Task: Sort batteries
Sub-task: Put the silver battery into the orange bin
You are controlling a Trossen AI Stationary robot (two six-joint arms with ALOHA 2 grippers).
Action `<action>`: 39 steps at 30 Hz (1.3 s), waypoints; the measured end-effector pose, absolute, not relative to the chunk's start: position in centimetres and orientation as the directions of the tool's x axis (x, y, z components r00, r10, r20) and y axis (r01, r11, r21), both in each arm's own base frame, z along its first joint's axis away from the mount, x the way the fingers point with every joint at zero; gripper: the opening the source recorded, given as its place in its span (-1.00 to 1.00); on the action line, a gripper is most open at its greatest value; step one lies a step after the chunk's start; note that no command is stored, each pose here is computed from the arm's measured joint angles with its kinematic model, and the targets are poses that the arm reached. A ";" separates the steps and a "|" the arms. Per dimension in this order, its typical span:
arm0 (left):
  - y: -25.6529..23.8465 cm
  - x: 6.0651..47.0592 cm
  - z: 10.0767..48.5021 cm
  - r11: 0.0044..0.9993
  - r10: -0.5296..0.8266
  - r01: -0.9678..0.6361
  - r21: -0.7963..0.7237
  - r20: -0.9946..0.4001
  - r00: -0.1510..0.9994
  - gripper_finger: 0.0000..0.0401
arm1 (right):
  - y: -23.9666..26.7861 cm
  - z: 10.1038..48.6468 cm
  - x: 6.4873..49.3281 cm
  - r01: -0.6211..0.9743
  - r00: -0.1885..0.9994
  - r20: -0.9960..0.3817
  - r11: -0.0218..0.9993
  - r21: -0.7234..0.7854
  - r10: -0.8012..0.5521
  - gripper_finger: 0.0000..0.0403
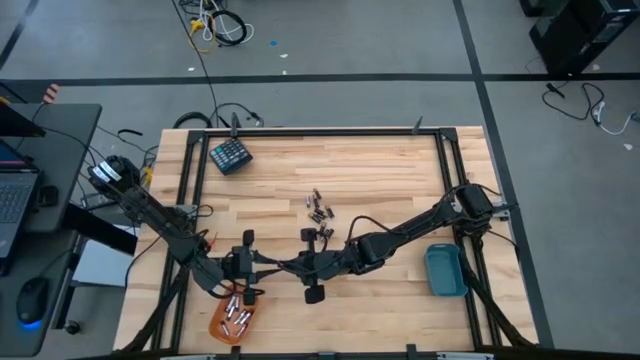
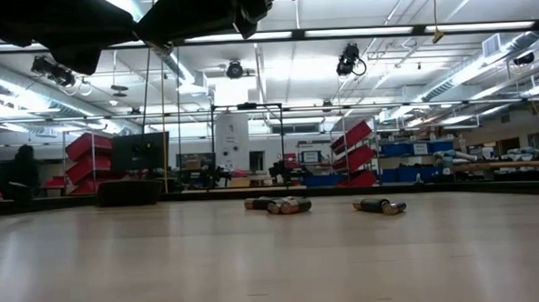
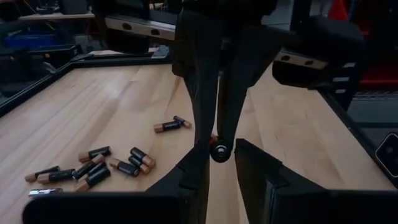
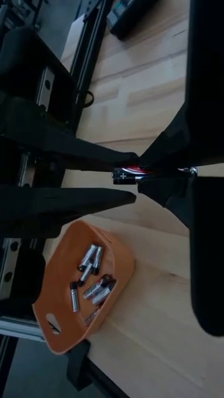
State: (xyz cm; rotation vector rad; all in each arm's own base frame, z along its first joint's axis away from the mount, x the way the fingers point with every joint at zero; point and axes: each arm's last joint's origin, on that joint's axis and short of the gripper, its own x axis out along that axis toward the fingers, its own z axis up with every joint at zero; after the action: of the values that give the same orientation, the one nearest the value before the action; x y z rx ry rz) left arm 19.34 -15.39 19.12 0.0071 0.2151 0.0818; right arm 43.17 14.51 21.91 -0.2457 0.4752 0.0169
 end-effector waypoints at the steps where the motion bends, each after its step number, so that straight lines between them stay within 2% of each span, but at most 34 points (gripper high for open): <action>1: -15.4 19.3 19.1 0.997 0.082 -0.080 0.014 -0.211 0.974 -0.62 | 14.5 21.9 43.2 -0.074 0.890 -0.455 0.970 -0.232 -0.041 -0.99; 12: -15.2 19.5 19.2 0.995 0.100 -0.101 0.005 -0.202 0.974 -0.64 | 14.5 22.0 43.2 -0.070 0.893 -0.448 0.970 -0.231 -0.042 -0.99; 19: -15.0 19.6 19.2 0.994 0.107 -0.107 0.012 -0.205 0.973 -0.92 | 14.5 21.9 43.2 -0.067 0.892 -0.451 0.972 -0.227 -0.044 -0.99; 31: -15.6 19.3 19.4 0.995 0.093 -0.099 -0.025 -0.197 0.976 -0.97 | 14.8 21.9 43.1 -0.037 0.892 -0.450 0.989 -0.142 -0.032 -0.69; 39: -17.6 18.8 20.8 0.995 0.046 -0.066 -0.071 -0.244 0.969 -0.97 | 15.5 22.6 42.7 -0.066 0.896 -0.443 0.991 -0.118 0.007 -0.64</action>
State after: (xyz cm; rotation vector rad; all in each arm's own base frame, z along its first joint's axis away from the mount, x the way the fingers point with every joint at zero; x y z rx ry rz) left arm 18.79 -17.63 20.85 -0.0791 0.2445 0.0566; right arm 42.66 15.52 22.62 -0.1312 0.4578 0.0378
